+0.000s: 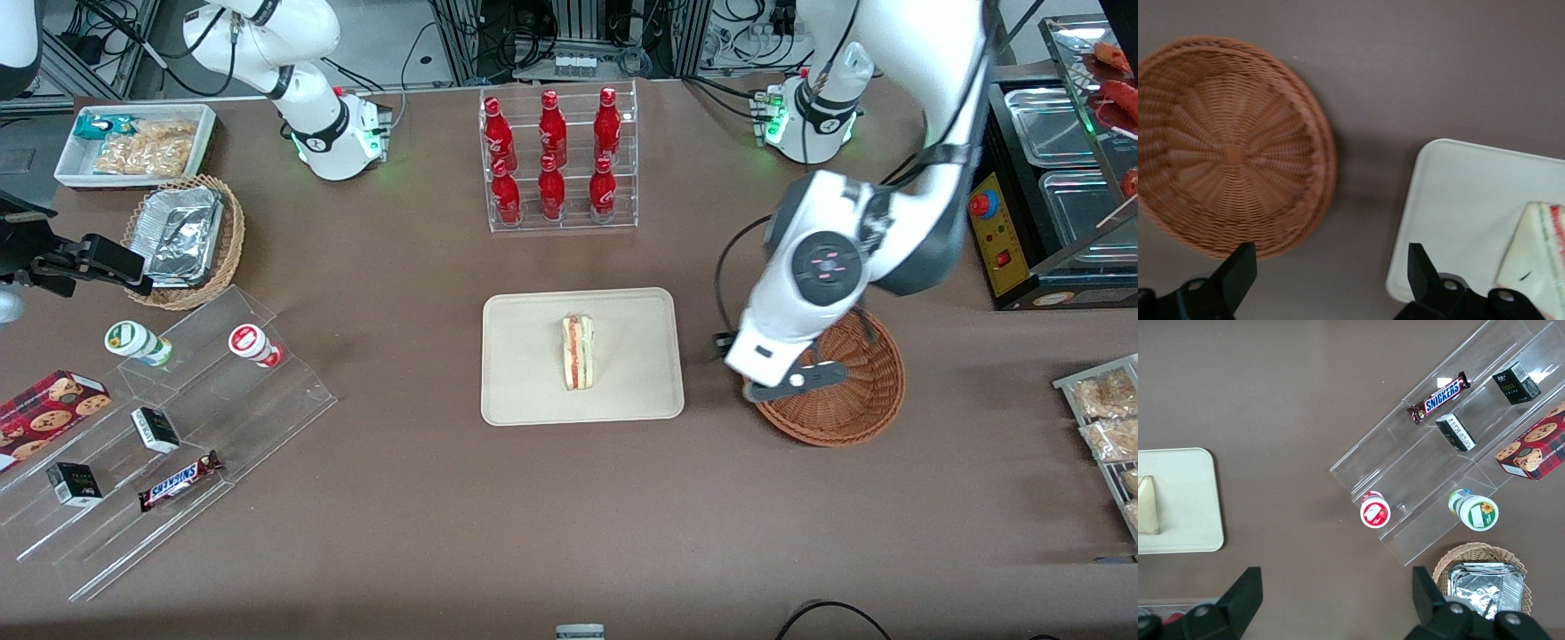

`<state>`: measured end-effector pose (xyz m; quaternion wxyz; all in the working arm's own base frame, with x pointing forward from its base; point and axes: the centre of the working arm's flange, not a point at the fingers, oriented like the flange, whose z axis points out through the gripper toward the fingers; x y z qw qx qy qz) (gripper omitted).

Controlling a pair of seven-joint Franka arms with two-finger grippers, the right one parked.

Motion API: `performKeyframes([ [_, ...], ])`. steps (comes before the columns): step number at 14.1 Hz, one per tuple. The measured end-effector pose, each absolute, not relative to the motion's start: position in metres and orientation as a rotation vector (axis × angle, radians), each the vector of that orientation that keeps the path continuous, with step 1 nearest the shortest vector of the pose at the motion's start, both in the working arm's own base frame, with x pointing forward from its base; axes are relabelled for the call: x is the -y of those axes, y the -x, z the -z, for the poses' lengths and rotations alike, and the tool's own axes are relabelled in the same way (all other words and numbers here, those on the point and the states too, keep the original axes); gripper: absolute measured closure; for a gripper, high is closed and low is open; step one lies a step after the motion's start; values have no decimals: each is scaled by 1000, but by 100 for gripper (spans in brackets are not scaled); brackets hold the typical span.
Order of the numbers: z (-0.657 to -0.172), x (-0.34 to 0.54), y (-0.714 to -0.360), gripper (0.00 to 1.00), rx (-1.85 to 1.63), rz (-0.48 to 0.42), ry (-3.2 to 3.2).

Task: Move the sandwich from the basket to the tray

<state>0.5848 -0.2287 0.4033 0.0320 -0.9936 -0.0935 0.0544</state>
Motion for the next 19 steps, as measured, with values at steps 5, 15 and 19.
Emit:
performKeyframes([
  [5, -456, 134, -573, 0, 108, -260, 3076],
  [15, -569, 59, -533, 0, -2, -108, 3116],
  [19, -590, 60, -529, 0, -14, -72, 3116],
])
